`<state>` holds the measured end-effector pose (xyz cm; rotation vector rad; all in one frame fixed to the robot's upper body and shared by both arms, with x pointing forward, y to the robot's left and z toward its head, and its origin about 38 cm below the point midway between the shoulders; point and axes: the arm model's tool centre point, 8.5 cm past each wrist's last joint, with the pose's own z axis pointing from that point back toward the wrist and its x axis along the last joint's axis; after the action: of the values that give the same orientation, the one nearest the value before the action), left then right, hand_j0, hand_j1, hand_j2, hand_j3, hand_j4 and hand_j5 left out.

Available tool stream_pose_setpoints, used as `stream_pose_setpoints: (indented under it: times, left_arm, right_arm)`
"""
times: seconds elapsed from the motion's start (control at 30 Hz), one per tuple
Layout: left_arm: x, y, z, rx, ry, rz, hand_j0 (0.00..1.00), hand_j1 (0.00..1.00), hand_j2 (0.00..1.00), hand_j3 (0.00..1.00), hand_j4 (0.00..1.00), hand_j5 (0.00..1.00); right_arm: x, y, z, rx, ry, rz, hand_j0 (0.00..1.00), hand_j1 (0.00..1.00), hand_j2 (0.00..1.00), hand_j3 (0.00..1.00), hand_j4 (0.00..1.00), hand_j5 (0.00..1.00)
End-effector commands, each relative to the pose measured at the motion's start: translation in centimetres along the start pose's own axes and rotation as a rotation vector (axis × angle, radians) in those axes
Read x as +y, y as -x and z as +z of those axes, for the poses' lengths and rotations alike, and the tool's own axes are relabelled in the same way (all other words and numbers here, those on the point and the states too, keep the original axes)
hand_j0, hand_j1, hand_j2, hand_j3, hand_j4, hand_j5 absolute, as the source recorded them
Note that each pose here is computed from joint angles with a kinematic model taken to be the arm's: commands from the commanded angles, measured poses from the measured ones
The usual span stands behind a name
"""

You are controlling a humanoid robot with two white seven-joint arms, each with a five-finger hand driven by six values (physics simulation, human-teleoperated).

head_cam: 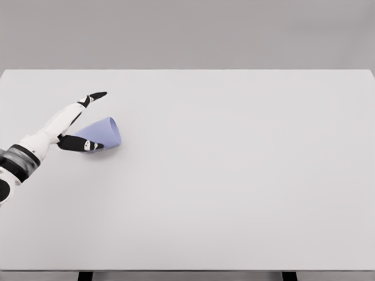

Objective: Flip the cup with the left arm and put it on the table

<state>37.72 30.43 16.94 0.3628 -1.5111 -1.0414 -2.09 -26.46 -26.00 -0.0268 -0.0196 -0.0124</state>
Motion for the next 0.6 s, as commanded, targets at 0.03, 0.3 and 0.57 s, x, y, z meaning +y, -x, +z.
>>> stream_pose_setpoints:
  times: [0.03, 0.3, 0.57]
  left_arm:
    - [0.1, 0.0, -0.2, 0.01, -0.035, -0.016, 1.0, 1.0, 1.0, 1.0, 1.0, 1.0]
    - [-0.2, 0.0, -0.1, 0.011, -0.09, -0.022, 1.0, 1.0, 1.0, 1.0, 1.0, 1.0]
    - [-2.1, 0.2, -0.3, 0.045, -0.051, -0.003, 1.0, 1.0, 1.0, 1.0, 1.0, 1.0]
  right_arm:
    - [0.0, 0.0, 0.0, 0.0, 0.0, 0.0, 1.0, 1.0, 1.0, 1.0, 1.0, 1.0]
    - [0.0, 0.0, 0.0, 0.0, 0.0, 0.0, 1.0, 1.0, 1.0, 1.0, 1.0, 1.0]
    - [0.0, 0.0, 0.0, 0.0, 0.0, 0.0, 1.0, 1.0, 1.0, 1.0, 1.0, 1.0]
